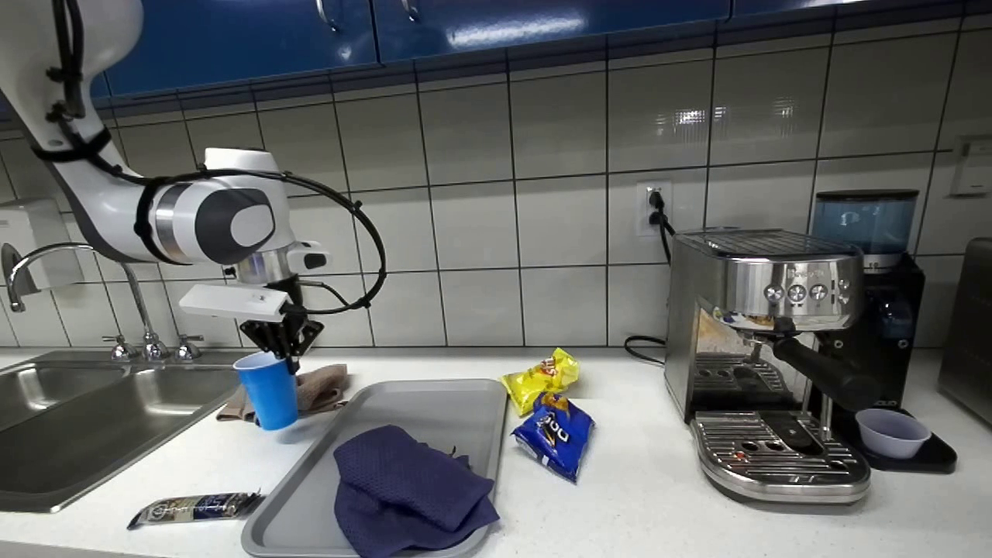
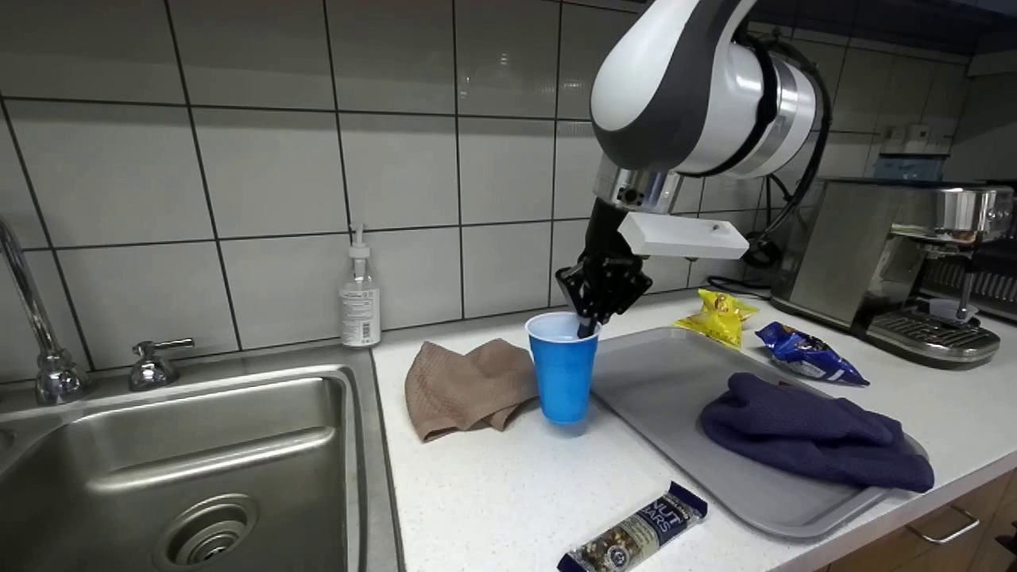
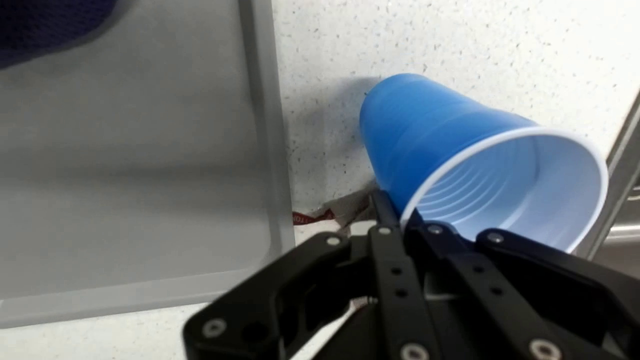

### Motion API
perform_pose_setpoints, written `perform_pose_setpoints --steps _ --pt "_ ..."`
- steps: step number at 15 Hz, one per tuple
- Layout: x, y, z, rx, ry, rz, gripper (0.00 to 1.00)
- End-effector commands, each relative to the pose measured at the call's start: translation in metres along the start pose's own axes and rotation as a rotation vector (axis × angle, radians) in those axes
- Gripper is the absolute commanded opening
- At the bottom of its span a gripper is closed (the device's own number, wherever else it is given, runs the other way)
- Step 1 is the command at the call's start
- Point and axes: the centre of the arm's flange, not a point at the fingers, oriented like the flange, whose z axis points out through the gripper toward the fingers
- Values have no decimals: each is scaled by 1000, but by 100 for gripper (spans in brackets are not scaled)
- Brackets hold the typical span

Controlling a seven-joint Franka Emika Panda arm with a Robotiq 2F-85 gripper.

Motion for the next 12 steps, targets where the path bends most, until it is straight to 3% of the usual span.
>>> perform_pose_setpoints --steps 1,12 --pt "15 18 -14 -5 43 75 1" --pt "37 101 -17 -81 75 314 1"
